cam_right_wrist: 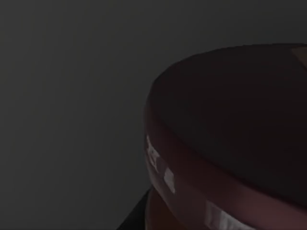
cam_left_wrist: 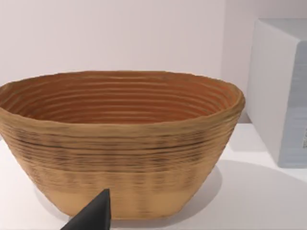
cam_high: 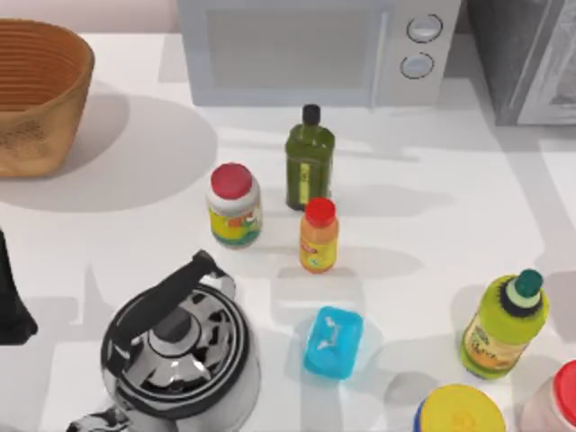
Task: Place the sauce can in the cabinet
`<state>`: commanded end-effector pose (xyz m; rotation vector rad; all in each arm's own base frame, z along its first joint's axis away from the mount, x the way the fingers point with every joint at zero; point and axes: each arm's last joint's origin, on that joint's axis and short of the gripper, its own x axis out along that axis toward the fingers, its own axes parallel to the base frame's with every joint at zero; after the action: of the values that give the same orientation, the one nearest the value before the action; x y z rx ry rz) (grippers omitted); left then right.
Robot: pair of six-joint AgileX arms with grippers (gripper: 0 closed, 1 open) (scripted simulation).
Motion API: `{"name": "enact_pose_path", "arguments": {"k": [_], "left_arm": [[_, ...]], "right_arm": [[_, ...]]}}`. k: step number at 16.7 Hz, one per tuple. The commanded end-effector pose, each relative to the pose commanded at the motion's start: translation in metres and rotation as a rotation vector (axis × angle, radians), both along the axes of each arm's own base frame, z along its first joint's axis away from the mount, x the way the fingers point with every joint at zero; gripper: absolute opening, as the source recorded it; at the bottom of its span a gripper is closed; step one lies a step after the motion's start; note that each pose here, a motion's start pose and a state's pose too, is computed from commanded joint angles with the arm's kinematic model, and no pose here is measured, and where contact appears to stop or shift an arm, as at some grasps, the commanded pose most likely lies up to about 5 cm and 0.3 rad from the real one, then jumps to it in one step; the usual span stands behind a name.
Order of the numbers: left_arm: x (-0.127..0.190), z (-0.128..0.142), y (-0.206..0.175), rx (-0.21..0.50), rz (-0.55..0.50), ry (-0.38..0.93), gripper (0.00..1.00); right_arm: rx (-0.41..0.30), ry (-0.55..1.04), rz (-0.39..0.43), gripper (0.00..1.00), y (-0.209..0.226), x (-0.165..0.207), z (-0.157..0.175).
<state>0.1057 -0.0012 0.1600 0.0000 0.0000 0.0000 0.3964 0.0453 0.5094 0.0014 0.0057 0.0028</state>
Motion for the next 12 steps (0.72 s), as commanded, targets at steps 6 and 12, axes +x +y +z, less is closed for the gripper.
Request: {"name": "enact_pose_path", "arguments": {"k": [6,12], "left_arm": [[0.0,0.0,0.0,0.0,0.0,0.0,1.0],[0.0,0.0,0.0,0.0,0.0,0.0,1.0]], "right_arm": [[0.0,0.0,0.0,0.45,0.0,0.0,0.0],[0.0,0.0,0.0,0.9,0.0,0.0,0.0]]}}
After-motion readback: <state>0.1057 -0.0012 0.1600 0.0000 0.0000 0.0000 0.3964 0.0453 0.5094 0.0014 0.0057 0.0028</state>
